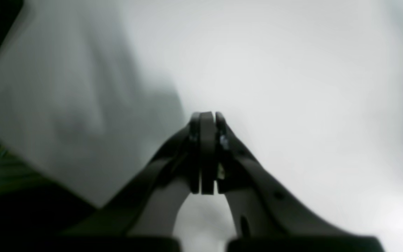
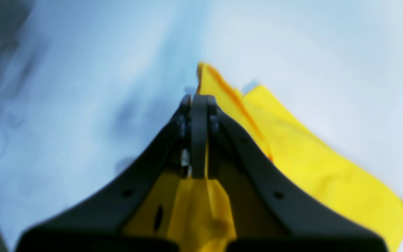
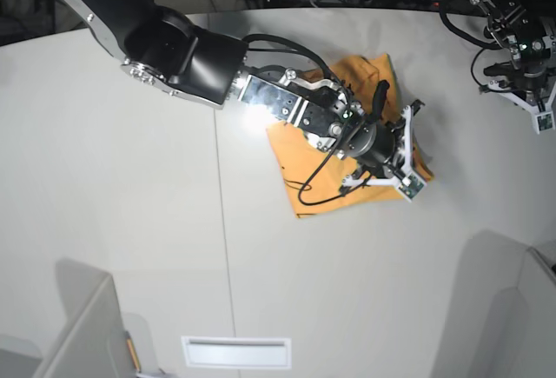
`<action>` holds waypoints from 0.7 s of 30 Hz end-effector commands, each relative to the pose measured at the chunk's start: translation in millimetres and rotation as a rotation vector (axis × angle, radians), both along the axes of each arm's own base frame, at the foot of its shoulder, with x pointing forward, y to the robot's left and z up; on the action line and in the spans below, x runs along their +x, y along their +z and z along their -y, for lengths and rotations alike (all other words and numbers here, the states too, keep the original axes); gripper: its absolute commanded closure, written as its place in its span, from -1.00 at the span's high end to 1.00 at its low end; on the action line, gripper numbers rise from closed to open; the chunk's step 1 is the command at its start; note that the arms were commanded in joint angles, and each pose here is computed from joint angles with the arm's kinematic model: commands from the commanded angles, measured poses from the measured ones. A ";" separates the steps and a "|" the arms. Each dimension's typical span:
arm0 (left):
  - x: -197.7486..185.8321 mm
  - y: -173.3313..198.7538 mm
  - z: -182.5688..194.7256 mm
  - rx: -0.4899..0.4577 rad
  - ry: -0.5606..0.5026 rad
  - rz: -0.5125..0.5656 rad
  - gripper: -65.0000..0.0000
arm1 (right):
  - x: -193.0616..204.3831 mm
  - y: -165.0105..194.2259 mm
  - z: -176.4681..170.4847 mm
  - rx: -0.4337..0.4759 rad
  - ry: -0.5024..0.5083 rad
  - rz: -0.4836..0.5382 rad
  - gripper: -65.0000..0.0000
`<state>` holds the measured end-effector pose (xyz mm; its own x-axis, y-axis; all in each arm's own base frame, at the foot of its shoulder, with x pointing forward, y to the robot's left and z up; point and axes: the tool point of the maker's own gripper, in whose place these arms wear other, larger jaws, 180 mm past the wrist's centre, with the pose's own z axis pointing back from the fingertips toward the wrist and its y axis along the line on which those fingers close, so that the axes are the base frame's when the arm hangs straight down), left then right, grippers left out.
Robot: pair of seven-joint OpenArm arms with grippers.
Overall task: Fold the T-shirt properly
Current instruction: 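Release the right gripper and lift it off the folded shirt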
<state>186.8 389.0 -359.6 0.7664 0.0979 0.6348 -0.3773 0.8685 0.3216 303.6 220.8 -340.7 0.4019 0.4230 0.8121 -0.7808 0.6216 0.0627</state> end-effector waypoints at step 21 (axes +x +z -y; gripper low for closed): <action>-18.4 10.0 71.1 -0.350 -0.263 0.189 -1.00 | -82.7 30.3 103.9 -0.005 -0.179 -0.052 -1.00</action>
<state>163.5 314.8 -360.2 0.6893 0.1725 0.7037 -0.1672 0.9829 -0.0771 215.4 118.7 -317.5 0.5302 0.3590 0.7681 -0.6572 0.7464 0.1048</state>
